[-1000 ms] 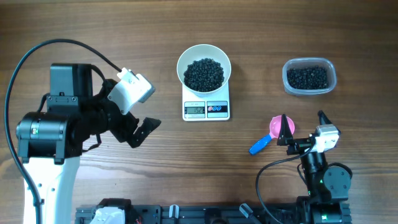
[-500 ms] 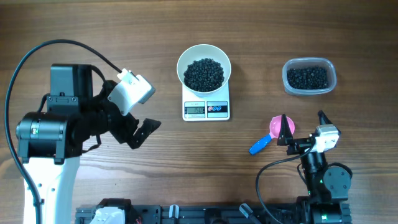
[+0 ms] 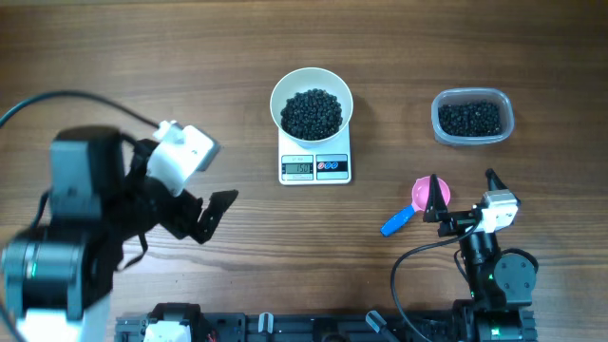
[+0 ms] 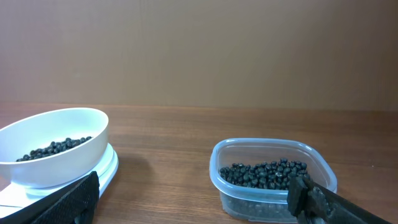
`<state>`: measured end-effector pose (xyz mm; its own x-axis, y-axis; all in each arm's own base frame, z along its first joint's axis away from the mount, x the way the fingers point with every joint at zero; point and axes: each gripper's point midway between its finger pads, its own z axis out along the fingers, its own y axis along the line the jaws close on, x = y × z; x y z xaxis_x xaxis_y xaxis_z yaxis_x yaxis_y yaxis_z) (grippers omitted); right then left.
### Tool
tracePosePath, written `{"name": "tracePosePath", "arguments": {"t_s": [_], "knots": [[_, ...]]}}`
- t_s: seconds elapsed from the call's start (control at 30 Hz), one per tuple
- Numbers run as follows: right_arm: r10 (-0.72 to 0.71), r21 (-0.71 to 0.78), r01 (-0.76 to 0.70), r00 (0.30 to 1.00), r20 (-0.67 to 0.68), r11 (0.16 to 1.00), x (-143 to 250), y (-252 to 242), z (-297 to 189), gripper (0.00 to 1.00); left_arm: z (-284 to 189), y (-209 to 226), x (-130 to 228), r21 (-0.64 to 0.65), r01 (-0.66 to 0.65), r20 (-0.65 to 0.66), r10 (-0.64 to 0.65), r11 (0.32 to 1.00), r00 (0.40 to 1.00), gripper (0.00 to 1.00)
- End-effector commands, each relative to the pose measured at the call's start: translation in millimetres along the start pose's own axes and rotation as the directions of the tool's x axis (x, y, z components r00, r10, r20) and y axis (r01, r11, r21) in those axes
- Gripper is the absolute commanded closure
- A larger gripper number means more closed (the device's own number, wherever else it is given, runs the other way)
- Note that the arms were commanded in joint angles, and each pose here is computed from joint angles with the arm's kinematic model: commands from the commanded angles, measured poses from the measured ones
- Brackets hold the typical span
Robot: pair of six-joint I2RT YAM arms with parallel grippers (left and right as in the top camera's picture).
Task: Scoop item into bowl and weigh 150g on scale
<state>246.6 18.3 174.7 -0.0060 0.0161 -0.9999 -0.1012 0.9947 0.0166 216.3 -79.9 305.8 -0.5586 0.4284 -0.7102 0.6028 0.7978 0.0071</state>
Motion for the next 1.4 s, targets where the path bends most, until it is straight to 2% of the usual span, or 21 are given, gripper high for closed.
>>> {"name": "tracePosePath", "arguments": {"t_s": [0.0,0.23,0.43,0.6,0.8,1.1,1.37], "knots": [[-0.015,-0.019,0.015,1.000,0.012,1.000,-2,4,-1,0.00,2,7,14,-0.076,0.136,0.040,-0.133,0.988,0.990,0.00],[-0.015,-0.019,0.015,1.000,0.012,1.000,-2,4,-1,0.00,24,15,28,-0.123,0.244,0.221,-0.213,0.962,0.952,0.00],[-0.014,-0.019,0.015,1.000,0.012,1.000,-2,4,-1,0.00,31,19,40,-0.158,0.266,0.348,-0.199,0.951,0.916,0.00],[-0.015,-0.019,0.015,1.000,0.012,1.000,-2,4,-1,0.00,28,26,50,-0.178,0.357,0.448,-0.248,0.917,0.859,0.00],[-0.015,-0.019,0.015,1.000,0.011,1.000,-2,4,-1,0.00,24,32,67,-0.211,0.407,0.527,-0.247,0.889,0.813,0.00],[-0.014,-0.019,0.015,1.000,0.011,1.000,-2,4,-1,0.00,17,33,78,-0.252,0.420,0.580,-0.211,0.872,0.786,0.00],[-0.015,-0.019,0.015,1.000,0.011,1.000,-2,4,-1,0.00,13,33,85,-0.220,0.486,0.659,-0.239,0.846,0.713,0.00]]}}
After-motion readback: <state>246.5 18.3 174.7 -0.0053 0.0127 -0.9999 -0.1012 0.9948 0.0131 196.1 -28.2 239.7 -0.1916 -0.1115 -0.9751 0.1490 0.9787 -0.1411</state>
